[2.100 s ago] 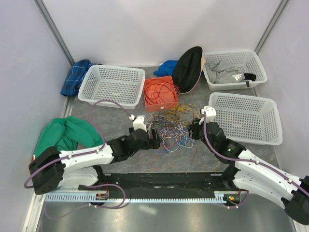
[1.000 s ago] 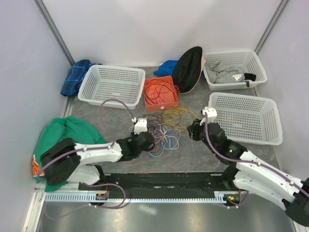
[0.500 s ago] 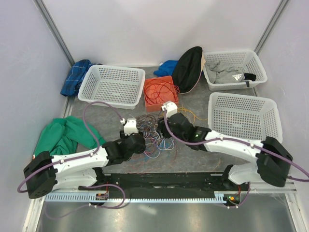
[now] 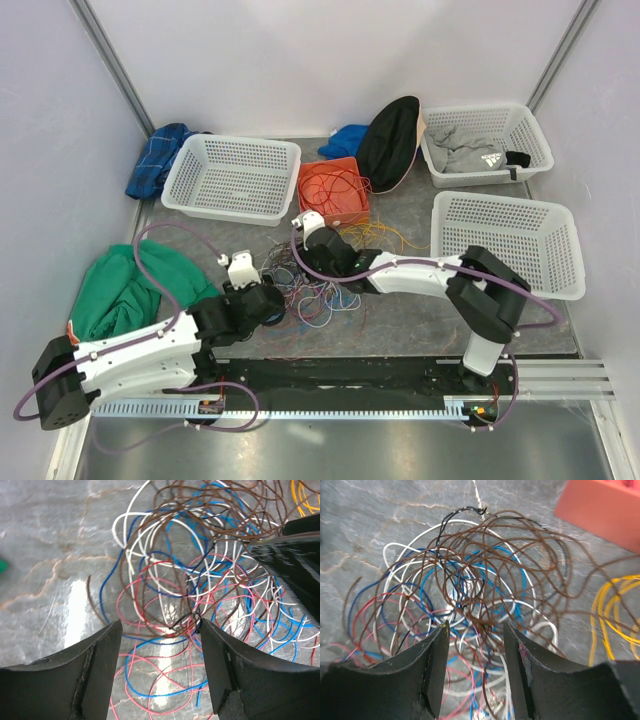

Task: Untangle the cables

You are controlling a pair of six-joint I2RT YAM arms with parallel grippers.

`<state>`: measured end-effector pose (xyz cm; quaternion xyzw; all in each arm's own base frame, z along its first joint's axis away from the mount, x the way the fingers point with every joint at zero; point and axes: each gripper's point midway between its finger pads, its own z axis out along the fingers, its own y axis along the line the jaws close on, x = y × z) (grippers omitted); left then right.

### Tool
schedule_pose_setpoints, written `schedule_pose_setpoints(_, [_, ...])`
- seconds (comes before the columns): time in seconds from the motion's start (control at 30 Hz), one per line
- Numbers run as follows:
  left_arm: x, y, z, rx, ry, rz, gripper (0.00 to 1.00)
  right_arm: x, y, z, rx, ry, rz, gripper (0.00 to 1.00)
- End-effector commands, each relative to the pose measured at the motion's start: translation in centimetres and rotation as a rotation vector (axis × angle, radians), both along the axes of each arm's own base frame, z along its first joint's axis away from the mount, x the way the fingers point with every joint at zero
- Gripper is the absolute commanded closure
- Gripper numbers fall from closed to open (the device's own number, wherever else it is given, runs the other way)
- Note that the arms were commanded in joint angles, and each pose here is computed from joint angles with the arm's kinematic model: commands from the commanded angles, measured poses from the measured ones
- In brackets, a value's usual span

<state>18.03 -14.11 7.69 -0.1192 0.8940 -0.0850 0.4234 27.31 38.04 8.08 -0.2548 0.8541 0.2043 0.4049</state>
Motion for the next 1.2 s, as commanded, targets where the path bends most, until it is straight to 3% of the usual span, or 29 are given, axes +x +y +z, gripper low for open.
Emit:
schedule_pose_setpoints(0.0, [-0.6,1.5,-0.8,-0.048,0.016,0.107,0.29,1.2,2.2,0.0,0.008,-0.023,0.021,0.45])
schedule_pose_setpoints(0.2, [-0.8,1.7,-0.7,-0.068,0.01,0.109,0.29,1.9,2.1,-2.5,-0.062,-0.007,-0.006,0.49])
schedule_pose_setpoints(0.3, [-0.7,1.7,-0.6,-0.072,0.007,0.108,0.29,2.1,1.9,-3.0,-0.079,-0.005,-0.015,0.61])
schedule_pose_setpoints(0.33, [-0.8,1.6,-0.6,-0.075,0.008,0.107,0.29,2.1,1.9,-2.8,-0.08,-0.01,-0.019,0.72])
schedule_pose_setpoints(0.43, [-0.8,1.6,-0.6,-0.082,0.009,0.109,0.29,2.2,1.1,-1.9,-0.083,-0.028,-0.039,0.92])
schedule_pose_setpoints(0.53, [-0.8,1.5,-0.3,-0.097,0.003,0.108,0.3,2.1,0.1,1.3,-0.042,-0.078,-0.065,1.0])
schedule_pose_setpoints(0.83, [0.1,1.9,3.3,-0.217,-0.122,0.125,0.35,-1.5,-3.8,18.5,0.19,-0.277,-0.067,1.0])
schedule_pose_setpoints(0.93, [0.5,1.7,5.7,-0.296,-0.198,0.112,0.36,-3.1,-5.3,21.8,0.245,-0.283,-0.045,1.0])
schedule_pose_setpoints(1.17, [0.8,0.8,9.5,-0.38,-0.312,0.015,0.36,-6.8,-7.2,24.6,0.386,-0.234,0.02,1.0])
